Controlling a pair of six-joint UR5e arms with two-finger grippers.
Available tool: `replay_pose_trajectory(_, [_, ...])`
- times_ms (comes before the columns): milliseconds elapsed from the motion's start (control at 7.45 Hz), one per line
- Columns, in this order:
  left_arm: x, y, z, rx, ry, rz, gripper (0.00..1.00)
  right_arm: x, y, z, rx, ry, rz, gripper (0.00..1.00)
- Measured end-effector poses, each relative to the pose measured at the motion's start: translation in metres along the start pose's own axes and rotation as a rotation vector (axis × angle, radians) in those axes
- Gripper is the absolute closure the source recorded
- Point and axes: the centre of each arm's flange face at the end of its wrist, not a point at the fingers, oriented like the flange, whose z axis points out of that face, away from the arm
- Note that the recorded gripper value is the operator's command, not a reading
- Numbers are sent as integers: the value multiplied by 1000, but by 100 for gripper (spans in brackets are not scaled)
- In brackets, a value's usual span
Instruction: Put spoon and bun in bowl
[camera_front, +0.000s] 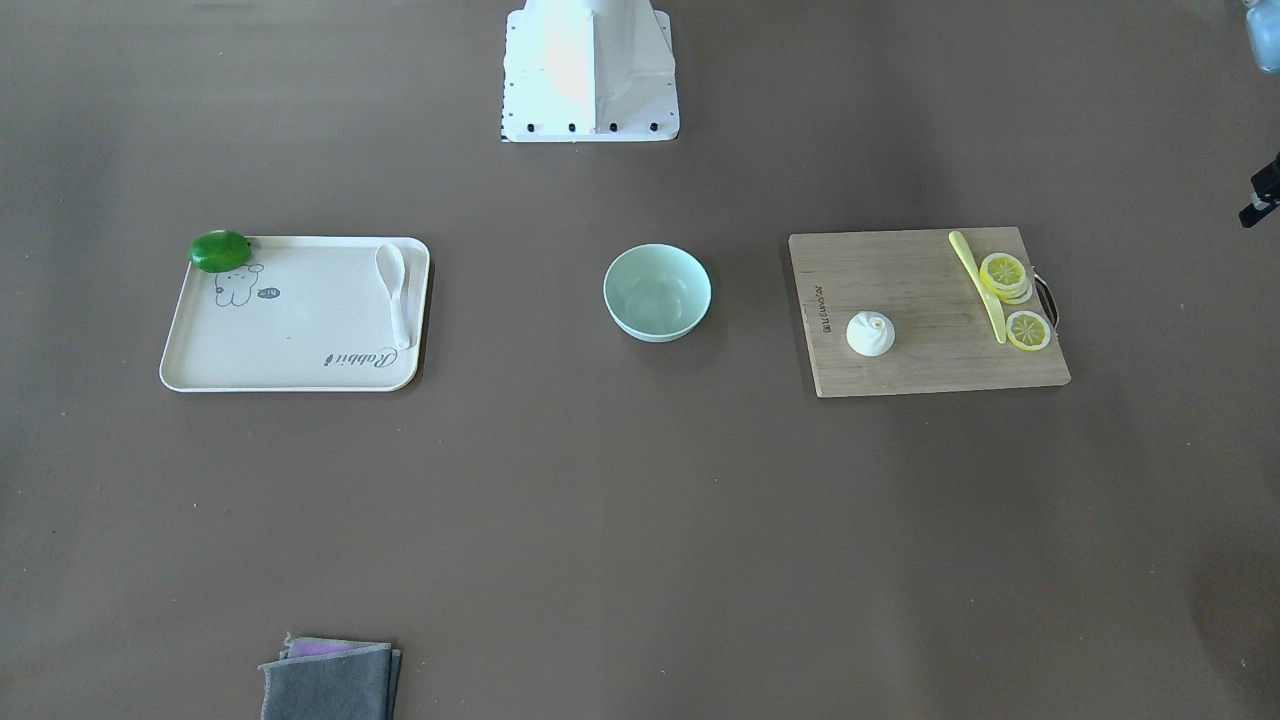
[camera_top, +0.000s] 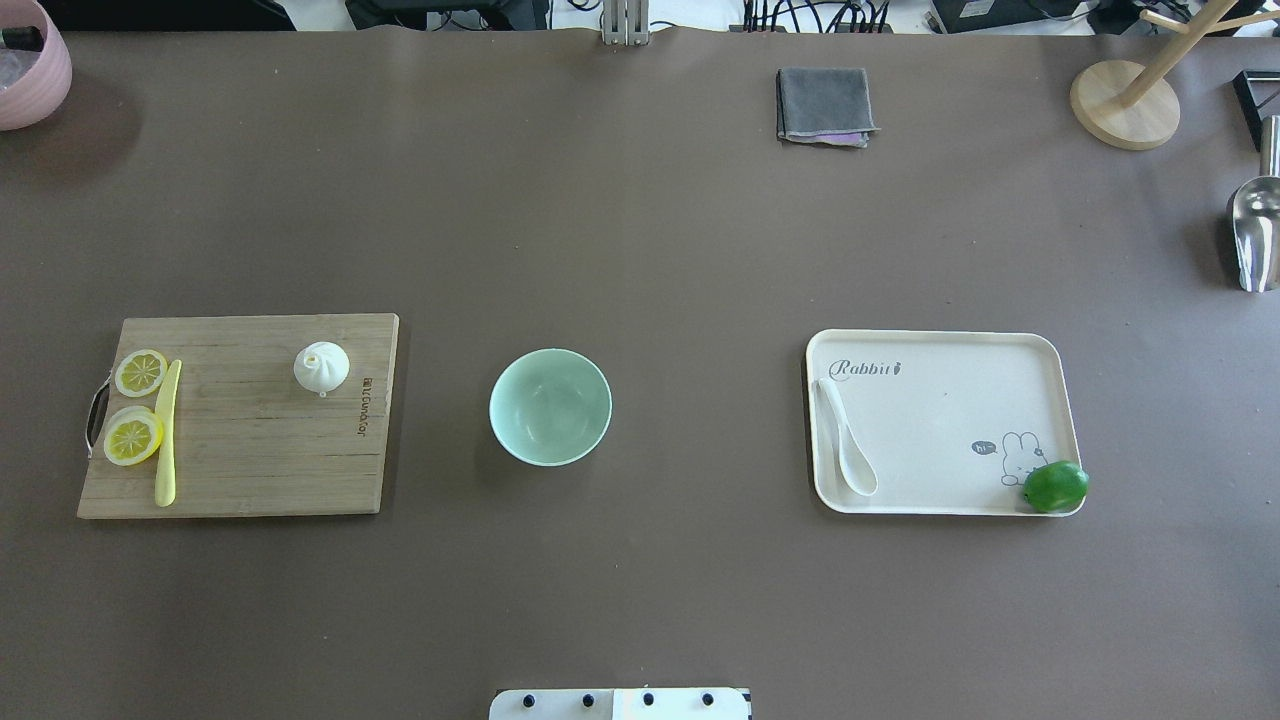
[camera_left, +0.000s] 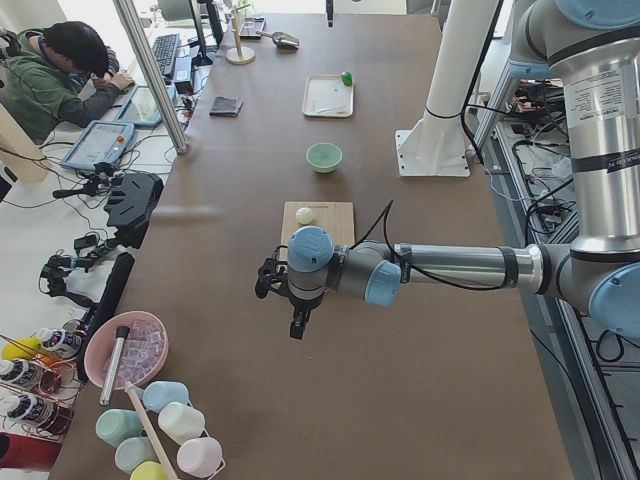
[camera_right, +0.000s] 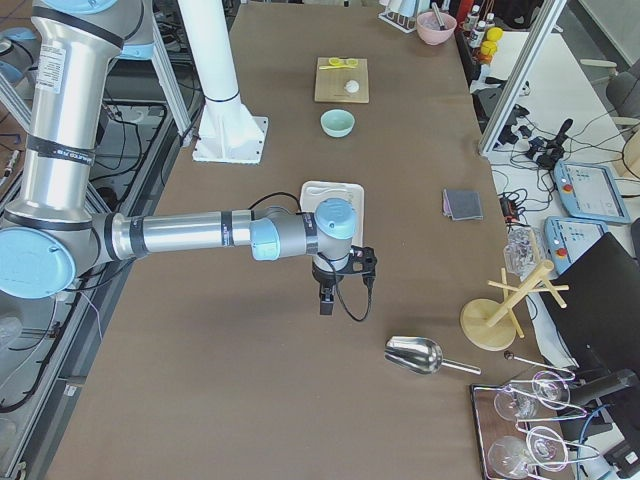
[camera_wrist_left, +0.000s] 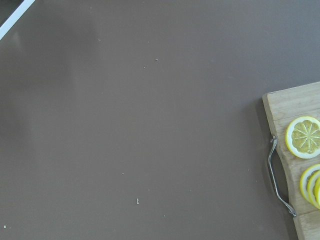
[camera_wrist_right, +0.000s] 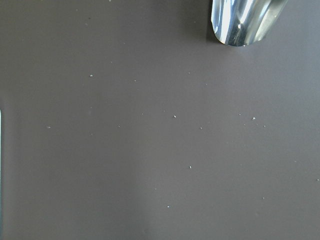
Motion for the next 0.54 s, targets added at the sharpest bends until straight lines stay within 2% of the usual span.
replay_pose_trajectory(537, [-1,4,0,2,-7,2,2,1,0,1,5,0,-2,0])
